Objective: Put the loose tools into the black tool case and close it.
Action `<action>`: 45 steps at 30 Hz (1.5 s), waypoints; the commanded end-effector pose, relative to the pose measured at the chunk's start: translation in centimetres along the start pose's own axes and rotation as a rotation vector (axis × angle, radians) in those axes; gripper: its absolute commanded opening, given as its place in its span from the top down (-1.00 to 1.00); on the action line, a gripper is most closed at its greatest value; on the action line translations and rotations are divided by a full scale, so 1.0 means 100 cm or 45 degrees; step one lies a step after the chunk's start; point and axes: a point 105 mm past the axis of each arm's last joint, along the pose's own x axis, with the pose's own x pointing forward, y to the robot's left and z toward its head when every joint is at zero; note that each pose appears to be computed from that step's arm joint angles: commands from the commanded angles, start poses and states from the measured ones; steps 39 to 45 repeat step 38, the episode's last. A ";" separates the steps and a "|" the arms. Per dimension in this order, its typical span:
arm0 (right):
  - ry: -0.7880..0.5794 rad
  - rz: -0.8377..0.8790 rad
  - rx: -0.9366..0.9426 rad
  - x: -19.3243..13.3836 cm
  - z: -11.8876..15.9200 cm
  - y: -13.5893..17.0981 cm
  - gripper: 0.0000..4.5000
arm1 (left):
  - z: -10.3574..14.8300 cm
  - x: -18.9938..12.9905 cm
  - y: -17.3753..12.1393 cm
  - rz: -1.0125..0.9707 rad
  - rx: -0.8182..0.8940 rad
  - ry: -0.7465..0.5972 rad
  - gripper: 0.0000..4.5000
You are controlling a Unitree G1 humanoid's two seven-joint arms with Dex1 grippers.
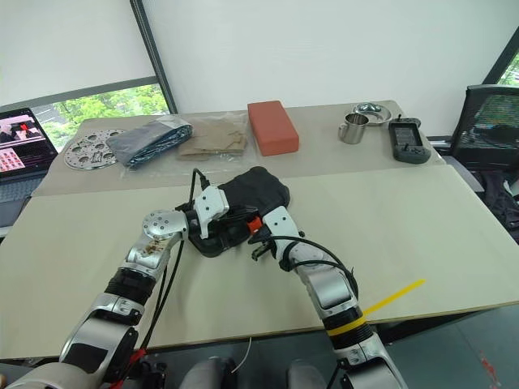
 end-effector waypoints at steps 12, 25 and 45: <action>-0.120 0.039 -0.148 -0.051 0.007 -0.027 0.98 | -0.014 -0.045 0.019 0.285 -0.299 -0.072 1.00; -0.276 0.147 -0.197 -0.125 -0.002 -0.105 -0.22 | -0.009 -0.149 -0.015 0.457 -0.443 0.011 -0.23; -0.296 0.130 -0.224 -0.154 -0.020 -0.142 -1.00 | -0.053 -0.203 -0.039 0.741 -0.469 0.312 -0.98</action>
